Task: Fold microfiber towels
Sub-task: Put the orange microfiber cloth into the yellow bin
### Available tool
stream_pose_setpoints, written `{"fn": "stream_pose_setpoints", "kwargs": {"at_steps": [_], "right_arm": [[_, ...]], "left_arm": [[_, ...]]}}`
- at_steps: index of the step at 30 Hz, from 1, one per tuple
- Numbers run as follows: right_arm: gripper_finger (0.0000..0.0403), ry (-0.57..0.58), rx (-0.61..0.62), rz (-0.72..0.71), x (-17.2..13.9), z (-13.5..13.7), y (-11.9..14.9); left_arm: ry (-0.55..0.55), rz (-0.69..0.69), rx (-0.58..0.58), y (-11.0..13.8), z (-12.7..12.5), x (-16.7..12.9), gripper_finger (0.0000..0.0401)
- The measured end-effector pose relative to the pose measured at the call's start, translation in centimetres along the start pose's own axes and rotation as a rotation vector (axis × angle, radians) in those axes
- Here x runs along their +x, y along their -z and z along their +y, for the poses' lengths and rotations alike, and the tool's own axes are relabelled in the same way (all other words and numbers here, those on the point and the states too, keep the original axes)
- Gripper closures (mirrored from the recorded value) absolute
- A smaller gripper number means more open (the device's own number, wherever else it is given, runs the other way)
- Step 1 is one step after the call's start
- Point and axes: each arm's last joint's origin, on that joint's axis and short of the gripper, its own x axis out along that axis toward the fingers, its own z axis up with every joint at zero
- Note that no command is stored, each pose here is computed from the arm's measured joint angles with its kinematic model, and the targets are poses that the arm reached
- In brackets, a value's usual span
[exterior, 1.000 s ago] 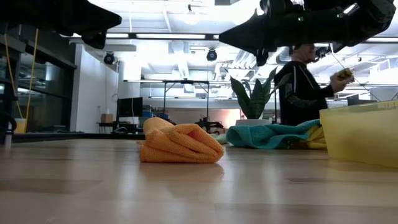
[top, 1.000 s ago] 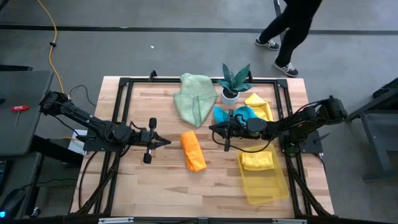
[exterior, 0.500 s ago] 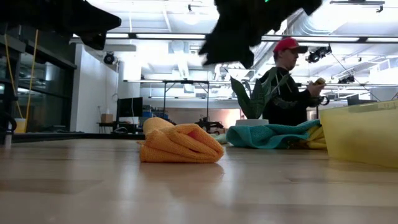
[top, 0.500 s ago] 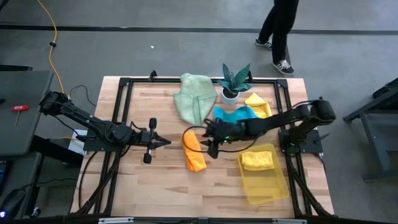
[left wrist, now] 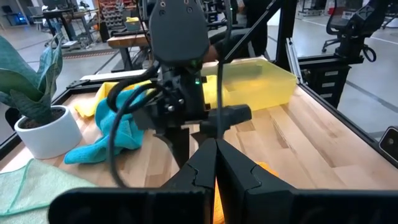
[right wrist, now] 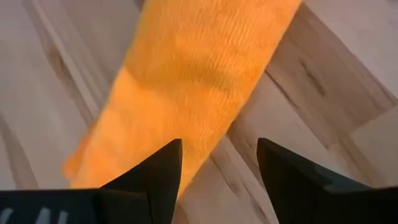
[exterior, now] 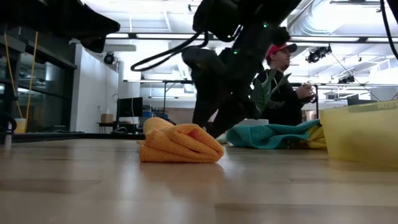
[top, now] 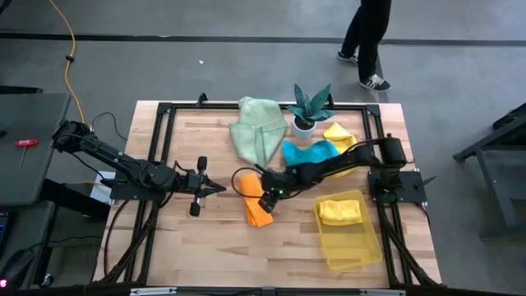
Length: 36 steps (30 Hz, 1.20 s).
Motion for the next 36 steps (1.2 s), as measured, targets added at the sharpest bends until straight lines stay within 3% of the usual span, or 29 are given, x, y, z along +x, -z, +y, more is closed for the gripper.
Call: {"fn": "stream_pose_setpoints", "kwargs": {"at_steps": [9,19,36], "right_arm": [[0.0202,-0.036,0.169,-0.032,0.1,0.6,-0.1],[0.0202,-0.031,0.257,0.002,2.1,0.4,0.6],[0.0202,0.102,0.214,0.032,2.1,-0.5,1.3]], "left_arm": [[0.0,0.004,0.001,0.0,0.0,0.0,0.0401],[0.0,0.003,0.001,0.0,0.0,0.0,0.0401],[0.0,0.003,0.001,0.0,0.0,0.0,0.0401]]}}
